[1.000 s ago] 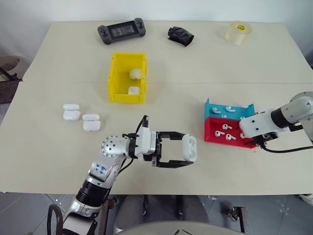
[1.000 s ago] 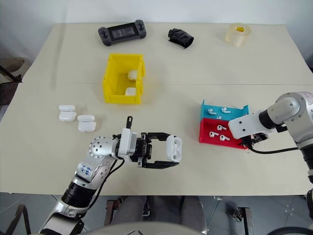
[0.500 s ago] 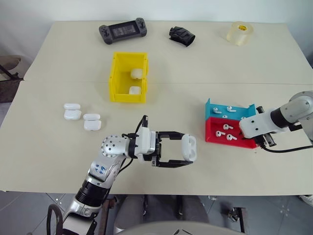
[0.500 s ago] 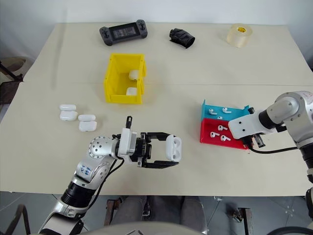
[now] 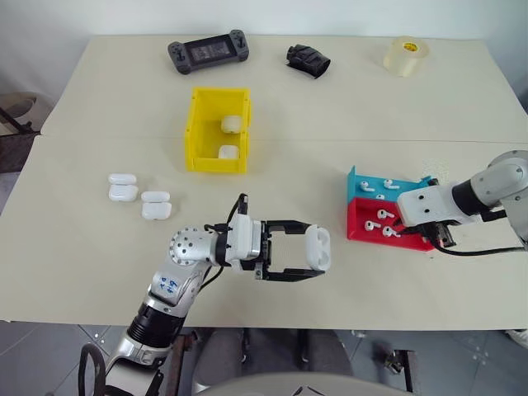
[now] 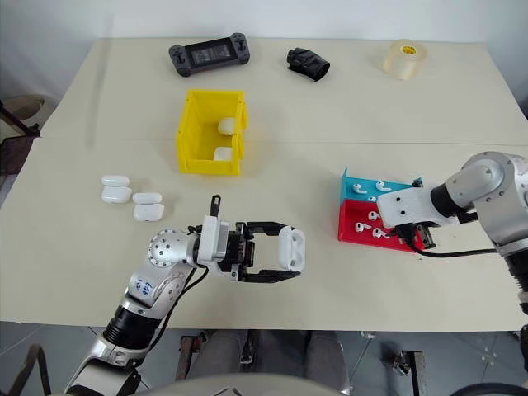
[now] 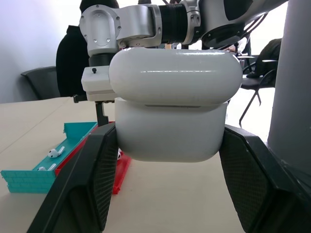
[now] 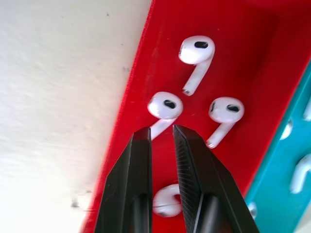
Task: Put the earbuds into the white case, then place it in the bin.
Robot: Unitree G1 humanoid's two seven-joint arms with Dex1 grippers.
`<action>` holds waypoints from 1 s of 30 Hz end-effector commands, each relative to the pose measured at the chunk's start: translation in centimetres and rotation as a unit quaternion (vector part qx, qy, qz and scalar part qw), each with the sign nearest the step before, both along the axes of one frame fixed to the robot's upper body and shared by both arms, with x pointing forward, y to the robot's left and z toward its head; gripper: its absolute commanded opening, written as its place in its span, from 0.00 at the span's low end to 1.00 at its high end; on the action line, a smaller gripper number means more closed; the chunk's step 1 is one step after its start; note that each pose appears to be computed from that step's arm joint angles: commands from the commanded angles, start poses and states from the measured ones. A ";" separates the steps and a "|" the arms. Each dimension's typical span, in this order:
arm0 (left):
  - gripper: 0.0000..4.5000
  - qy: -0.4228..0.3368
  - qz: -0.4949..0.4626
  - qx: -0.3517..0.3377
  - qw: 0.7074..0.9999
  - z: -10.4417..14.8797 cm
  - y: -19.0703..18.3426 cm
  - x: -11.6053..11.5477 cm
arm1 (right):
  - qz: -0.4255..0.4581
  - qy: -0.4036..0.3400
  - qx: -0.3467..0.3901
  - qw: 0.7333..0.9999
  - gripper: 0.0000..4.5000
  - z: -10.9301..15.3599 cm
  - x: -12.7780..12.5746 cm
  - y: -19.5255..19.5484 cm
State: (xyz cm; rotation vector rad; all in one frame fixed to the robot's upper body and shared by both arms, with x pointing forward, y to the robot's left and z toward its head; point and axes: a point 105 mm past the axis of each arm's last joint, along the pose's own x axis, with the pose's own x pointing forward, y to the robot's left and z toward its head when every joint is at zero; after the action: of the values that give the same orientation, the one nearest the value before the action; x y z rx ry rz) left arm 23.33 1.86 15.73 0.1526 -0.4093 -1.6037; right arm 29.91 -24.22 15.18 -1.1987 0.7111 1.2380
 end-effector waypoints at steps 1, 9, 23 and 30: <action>0.61 -0.020 -0.001 -0.007 1.000 0.6 0.0 -0.1 | -0.028 0.025 -0.002 0.999 0.25 1.3 -1.2 -0.5; 0.61 -0.022 -0.002 -0.008 1.000 0.6 0.0 0.0 | -0.124 0.038 0.080 0.988 0.73 1.4 -1.2 1.4; 0.61 -0.027 -0.006 -0.007 1.000 0.8 -0.1 0.1 | -0.194 0.026 0.088 0.977 0.73 -0.4 -1.1 1.0; 0.61 -0.028 -0.010 -0.007 1.000 0.8 -0.2 0.1 | -0.218 0.019 0.095 0.971 0.73 -0.8 -0.8 0.8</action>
State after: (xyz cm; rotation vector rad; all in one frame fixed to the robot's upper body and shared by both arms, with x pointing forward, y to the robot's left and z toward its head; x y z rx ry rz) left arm 23.67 1.82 15.66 0.1667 -0.4098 -1.6113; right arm 29.02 -23.60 13.64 -0.8081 0.8491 0.9511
